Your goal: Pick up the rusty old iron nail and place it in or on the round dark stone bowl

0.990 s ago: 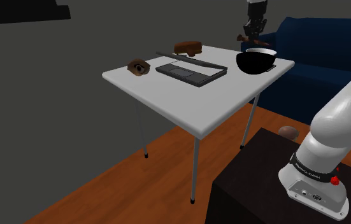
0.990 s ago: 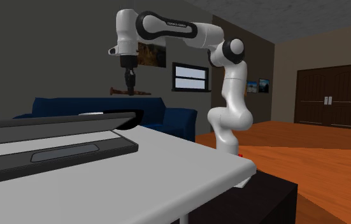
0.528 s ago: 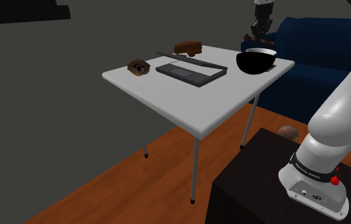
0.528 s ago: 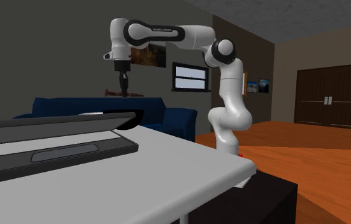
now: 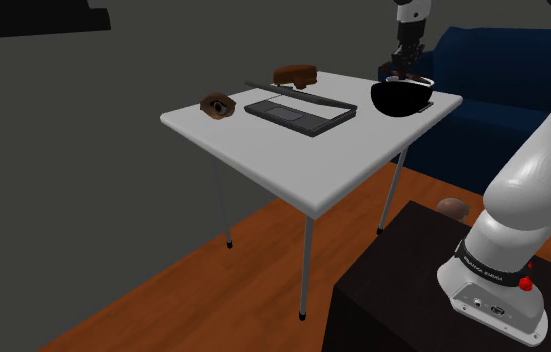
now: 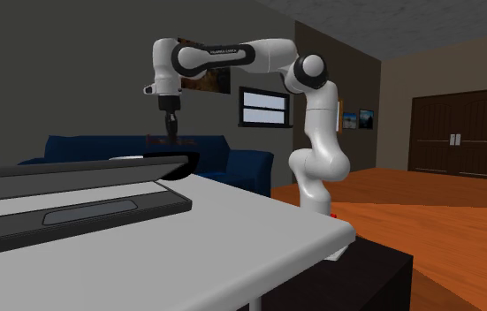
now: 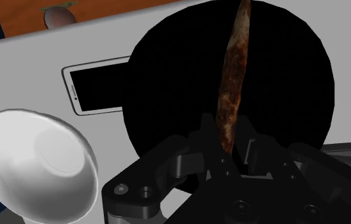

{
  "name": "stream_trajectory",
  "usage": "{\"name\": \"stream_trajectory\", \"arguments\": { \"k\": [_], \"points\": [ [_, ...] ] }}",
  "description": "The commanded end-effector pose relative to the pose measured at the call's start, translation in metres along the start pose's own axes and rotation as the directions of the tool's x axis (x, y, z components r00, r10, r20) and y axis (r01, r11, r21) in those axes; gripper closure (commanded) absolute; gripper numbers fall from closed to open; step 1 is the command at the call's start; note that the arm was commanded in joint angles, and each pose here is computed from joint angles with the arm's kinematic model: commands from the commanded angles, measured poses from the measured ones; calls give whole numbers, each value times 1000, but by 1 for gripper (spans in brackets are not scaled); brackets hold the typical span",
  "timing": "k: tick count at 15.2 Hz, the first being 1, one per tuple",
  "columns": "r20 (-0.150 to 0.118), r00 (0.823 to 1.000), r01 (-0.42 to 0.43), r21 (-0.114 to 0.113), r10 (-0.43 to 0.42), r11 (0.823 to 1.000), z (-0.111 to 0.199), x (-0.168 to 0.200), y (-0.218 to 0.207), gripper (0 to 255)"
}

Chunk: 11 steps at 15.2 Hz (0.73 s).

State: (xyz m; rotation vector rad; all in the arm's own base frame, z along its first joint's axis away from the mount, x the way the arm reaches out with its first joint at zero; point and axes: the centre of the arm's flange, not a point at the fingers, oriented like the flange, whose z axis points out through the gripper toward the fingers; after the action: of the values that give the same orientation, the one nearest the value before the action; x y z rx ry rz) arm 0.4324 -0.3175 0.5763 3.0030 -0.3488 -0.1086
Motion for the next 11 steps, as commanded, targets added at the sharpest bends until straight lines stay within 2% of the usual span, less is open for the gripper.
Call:
{"name": "stream_trajectory", "arguments": {
  "k": [1, 4, 11],
  "points": [
    [0, 1000, 0, 0, 0, 1000, 11, 1, -3, 255],
    [0, 1000, 0, 0, 0, 1000, 27, 2, -5, 255],
    [0, 1000, 0, 0, 0, 1000, 27, 2, -5, 255]
  ]
}}
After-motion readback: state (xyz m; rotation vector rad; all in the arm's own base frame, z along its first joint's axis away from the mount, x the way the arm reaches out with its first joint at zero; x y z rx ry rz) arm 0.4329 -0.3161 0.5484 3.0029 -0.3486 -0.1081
